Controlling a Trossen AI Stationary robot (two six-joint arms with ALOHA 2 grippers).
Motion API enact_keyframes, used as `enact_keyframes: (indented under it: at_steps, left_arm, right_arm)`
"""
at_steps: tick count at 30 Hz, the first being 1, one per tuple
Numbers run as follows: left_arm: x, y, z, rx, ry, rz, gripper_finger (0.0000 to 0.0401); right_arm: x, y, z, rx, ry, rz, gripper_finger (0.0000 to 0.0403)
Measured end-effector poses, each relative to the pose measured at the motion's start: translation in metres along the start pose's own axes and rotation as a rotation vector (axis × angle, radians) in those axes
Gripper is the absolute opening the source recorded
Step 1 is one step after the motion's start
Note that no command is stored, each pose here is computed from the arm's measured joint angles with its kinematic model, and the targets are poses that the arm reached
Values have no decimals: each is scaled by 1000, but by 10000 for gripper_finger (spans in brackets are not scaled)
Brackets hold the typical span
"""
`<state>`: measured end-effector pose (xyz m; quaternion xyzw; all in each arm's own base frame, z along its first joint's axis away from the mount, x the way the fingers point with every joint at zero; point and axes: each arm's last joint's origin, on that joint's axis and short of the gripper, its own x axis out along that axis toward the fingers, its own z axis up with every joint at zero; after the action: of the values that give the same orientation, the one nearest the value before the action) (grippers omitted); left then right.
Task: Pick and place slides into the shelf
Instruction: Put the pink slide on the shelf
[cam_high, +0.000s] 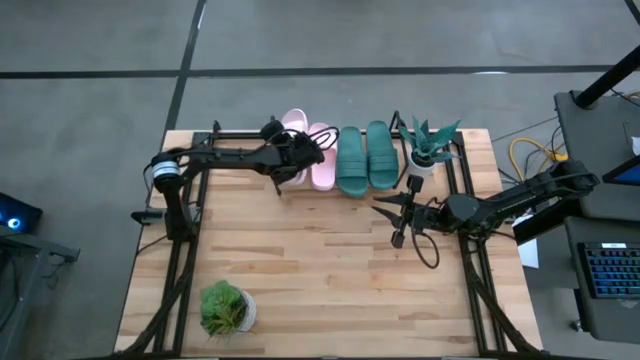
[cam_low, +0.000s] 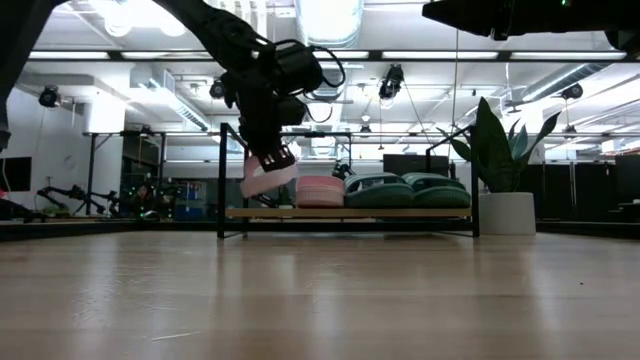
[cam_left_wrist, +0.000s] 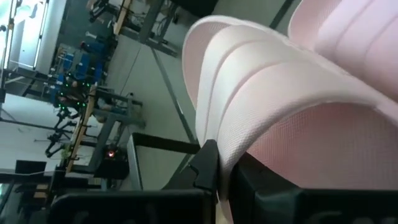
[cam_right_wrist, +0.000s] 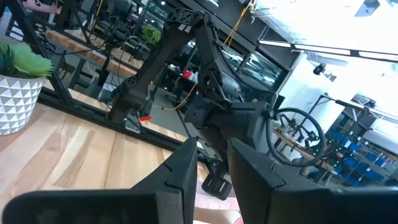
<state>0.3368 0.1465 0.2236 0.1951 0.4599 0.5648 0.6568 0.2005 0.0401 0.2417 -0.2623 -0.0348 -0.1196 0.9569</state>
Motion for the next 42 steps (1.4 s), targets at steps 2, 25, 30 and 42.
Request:
enact_keyframes:
  at_steps: [2,25,30,42]
  left_arm:
    - [4,0,1,6,14,8,0]
    - [32,-4,-2,43,97,-111,0]
    - [37,-9,-1,70,120,-147,0]
    - [32,-2,7,73,150,-225,0]
  right_arm:
    - [0,0,0,0,0,0,82]
    - [0,0,0,0,0,0,82]
    - [0,0,0,0,0,0,82]
    - [0,0,0,0,0,0,82]
